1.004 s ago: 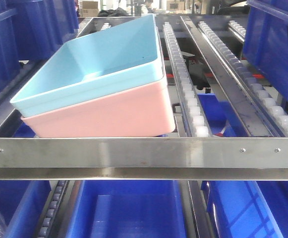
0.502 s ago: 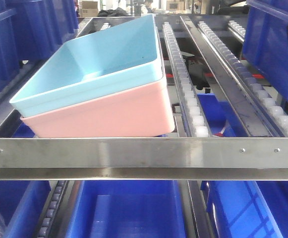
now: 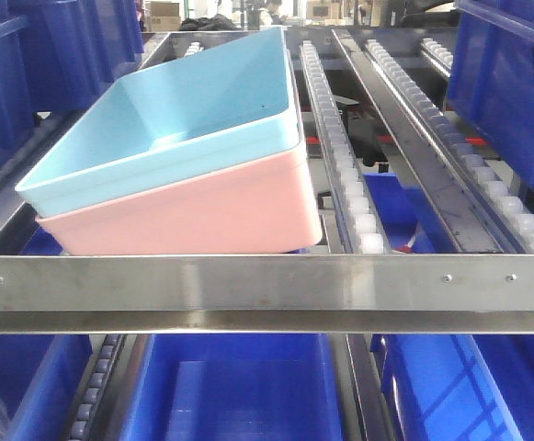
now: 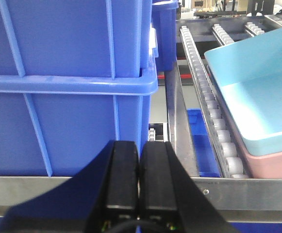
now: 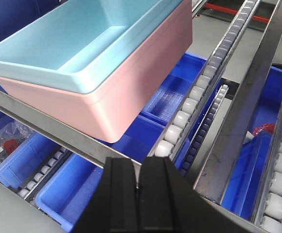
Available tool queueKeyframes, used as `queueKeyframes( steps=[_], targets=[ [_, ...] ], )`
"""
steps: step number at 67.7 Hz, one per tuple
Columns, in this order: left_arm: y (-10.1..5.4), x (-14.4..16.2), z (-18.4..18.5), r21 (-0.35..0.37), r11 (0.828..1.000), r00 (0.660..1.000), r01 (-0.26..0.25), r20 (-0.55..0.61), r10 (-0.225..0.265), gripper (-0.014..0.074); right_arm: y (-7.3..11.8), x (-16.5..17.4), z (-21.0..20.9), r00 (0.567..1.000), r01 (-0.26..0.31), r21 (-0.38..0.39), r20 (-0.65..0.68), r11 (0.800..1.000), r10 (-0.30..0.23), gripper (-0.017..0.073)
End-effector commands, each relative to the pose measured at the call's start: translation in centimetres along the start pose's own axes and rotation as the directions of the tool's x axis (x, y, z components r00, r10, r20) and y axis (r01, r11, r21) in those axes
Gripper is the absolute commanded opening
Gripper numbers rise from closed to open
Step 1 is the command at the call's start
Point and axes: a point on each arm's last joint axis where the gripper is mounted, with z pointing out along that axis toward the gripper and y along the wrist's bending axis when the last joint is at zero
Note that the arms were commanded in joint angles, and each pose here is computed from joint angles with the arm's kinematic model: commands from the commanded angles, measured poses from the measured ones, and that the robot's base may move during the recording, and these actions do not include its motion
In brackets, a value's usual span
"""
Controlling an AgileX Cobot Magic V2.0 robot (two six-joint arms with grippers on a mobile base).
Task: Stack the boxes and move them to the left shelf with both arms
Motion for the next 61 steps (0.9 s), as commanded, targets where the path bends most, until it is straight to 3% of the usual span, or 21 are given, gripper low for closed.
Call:
queueKeyframes(
  steps=[1,49,56,61],
  targets=[
    [0.06,0.17,-0.06,-0.016,1.0,0.997,-0.001,0.072,0.003,-0.0008,0.13,-1.75,-0.28,0.994,0.026,-0.016,0.109,1.0,-0.024,0.0036],
    [0.06,0.17,-0.06,-0.016,1.0,0.997,-0.001,0.072,0.003,-0.0008,0.1,-1.71,-0.27,0.994,0.032,-0.013,0.104,0.999,-0.031,0.0036],
    [0.06,0.17,-0.06,-0.016,1.0,0.997,-0.001,0.072,0.003,-0.0008,0.03,-1.54,-0.47,0.996,-0.018,-0.009,0.085,1.0,0.018,0.0036],
    [0.06,0.17,-0.06,-0.016,1.0,0.997,-0.001,0.072,0.003,-0.0008,-0.38,-1.46,-0.77,0.997,-0.014,0.021,0.076,1.0,0.013,0.0036]
  ],
)
